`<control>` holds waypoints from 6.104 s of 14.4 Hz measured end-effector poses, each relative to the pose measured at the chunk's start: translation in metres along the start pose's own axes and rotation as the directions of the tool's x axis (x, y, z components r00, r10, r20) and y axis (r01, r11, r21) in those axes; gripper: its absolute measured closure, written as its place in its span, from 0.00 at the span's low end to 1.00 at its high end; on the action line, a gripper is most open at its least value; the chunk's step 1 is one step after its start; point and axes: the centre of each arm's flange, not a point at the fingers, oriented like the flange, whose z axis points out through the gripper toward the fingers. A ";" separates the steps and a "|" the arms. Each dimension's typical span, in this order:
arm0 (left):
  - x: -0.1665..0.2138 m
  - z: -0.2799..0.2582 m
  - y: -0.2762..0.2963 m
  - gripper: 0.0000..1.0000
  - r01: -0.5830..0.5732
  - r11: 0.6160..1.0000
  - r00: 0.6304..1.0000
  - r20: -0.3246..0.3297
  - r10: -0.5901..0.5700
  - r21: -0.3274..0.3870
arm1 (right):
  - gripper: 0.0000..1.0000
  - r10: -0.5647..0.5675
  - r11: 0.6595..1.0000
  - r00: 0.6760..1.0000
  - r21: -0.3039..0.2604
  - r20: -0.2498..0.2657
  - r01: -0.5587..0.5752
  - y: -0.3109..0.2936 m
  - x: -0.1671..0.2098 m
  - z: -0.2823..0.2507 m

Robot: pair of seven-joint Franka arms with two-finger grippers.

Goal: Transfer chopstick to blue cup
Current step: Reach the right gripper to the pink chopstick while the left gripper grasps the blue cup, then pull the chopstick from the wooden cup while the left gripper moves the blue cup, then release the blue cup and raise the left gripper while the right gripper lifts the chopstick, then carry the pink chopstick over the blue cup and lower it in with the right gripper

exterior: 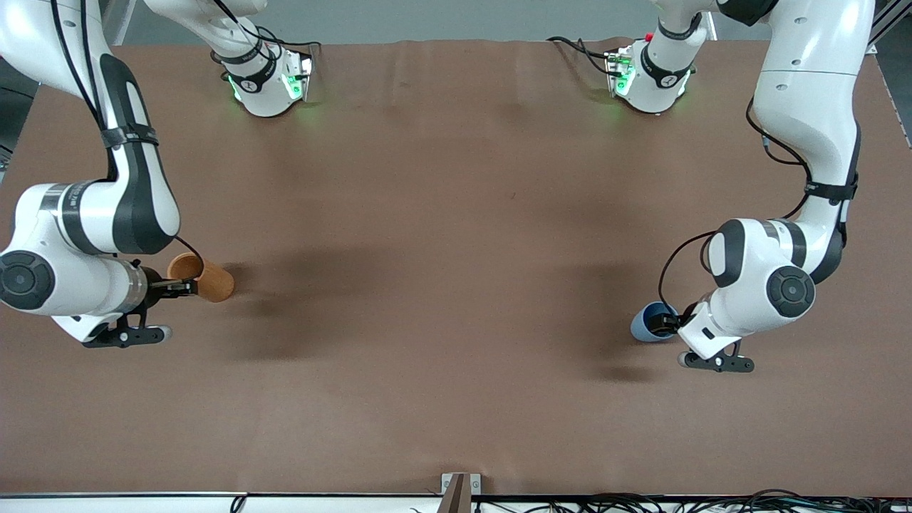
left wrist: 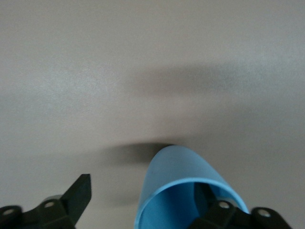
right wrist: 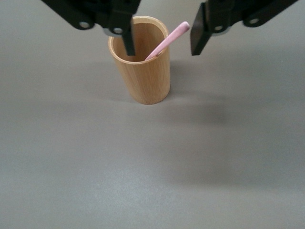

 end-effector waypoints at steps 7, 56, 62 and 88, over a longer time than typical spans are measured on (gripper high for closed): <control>0.000 0.000 0.009 0.84 0.017 1.000 1.000 -0.006 -0.017 0.001 | 0.76 -0.011 0.997 1.000 -0.073 -0.001 0.011 -0.007 0.001 0.000; -0.083 -0.341 0.102 0.00 -0.071 0.996 0.997 -0.016 0.072 0.049 | 0.90 0.076 0.992 0.931 0.123 -0.358 -0.034 -0.030 -0.189 -0.267; -0.101 -0.369 0.080 0.00 -0.079 0.996 0.997 -0.010 0.080 0.046 | 0.90 0.216 0.957 0.886 0.267 -0.410 -0.110 -0.238 -0.175 -0.255; -0.110 -0.389 0.040 0.00 -0.087 0.996 0.996 -0.035 0.088 0.016 | 0.90 0.252 0.951 0.853 0.280 -0.457 -0.131 -0.561 -0.180 -0.133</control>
